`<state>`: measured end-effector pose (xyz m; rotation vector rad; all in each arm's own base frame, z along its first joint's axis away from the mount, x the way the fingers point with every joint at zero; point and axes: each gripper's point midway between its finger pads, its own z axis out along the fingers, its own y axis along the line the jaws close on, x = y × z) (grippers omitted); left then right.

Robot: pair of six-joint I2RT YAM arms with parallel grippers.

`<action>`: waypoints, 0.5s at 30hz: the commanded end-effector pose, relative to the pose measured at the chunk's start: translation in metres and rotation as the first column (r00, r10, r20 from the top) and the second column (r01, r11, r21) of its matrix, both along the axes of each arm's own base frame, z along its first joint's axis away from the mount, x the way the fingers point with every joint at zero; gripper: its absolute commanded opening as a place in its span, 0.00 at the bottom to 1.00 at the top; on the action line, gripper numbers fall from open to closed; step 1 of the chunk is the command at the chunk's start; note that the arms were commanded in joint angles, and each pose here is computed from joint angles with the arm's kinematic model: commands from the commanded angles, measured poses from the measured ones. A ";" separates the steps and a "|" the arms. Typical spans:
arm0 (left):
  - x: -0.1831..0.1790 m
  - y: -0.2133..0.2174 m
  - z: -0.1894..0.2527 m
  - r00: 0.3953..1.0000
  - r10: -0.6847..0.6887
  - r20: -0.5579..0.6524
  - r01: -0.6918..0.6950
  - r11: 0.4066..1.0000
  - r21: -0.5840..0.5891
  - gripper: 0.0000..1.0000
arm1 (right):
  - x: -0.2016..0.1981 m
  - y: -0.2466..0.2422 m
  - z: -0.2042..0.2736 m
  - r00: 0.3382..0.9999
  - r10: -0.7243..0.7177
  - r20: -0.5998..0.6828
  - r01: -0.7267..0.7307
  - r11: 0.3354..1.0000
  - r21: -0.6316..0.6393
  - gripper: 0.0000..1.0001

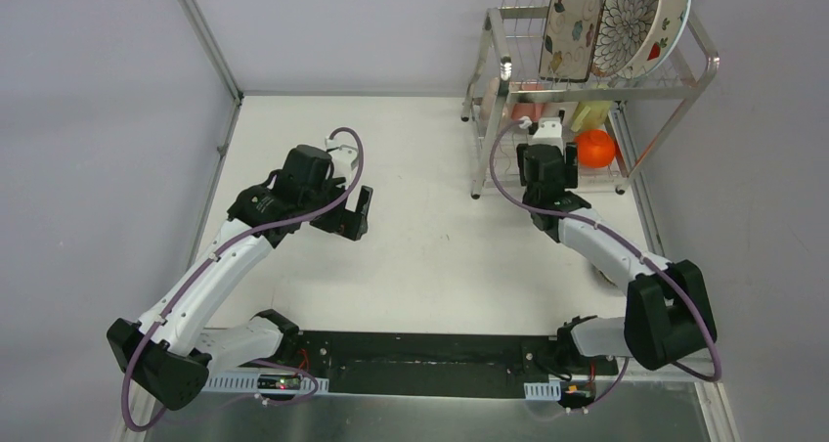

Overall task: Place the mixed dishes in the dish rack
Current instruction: Turn the bowl upside down on the dish rack.

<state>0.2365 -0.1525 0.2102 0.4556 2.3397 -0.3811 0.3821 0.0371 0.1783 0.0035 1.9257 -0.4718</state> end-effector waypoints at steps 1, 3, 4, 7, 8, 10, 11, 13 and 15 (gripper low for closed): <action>0.002 -0.001 0.009 0.999 -0.016 0.046 0.017 1.000 -0.016 0.99 | 0.022 -0.010 0.041 0.997 -0.001 0.079 0.011 0.992 -0.126 0.23; 0.002 -0.001 0.009 0.999 -0.019 0.045 0.020 1.000 -0.017 0.99 | 0.026 -0.012 0.041 0.998 0.012 0.063 -0.001 0.986 -0.167 0.23; 0.002 -0.002 0.009 0.999 -0.020 0.044 0.021 1.000 -0.019 0.99 | 0.029 -0.013 0.041 0.998 0.015 0.058 -0.004 0.982 -0.187 0.23; 0.002 -0.002 0.011 0.999 -0.022 0.048 0.023 1.000 -0.020 0.99 | 0.037 -0.018 0.043 0.999 0.018 0.037 -0.008 0.968 -0.249 0.22; 0.002 -0.002 0.011 0.999 -0.022 0.050 0.023 1.000 -0.021 0.99 | 0.040 -0.020 0.043 1.000 0.015 0.027 -0.007 0.963 -0.269 0.22; 0.001 -0.001 0.011 0.999 -0.018 0.051 0.019 1.000 -0.020 0.99 | 0.045 -0.024 0.042 1.000 0.012 0.007 -0.009 0.953 -0.303 0.22; 0.001 0.000 0.012 0.998 -0.018 0.055 0.019 1.000 -0.020 0.99 | 0.047 -0.025 0.042 1.000 0.010 -0.003 -0.010 0.948 -0.318 0.22; 0.001 0.000 0.013 0.998 -0.016 0.058 0.017 1.000 -0.020 0.99 | 0.051 -0.027 0.041 1.000 0.009 -0.020 -0.015 0.938 -0.346 0.21; 0.001 0.000 0.012 0.998 -0.016 0.057 0.017 1.000 -0.019 0.99 | 0.055 -0.028 0.037 0.999 0.010 -0.042 -0.025 0.928 -0.371 0.21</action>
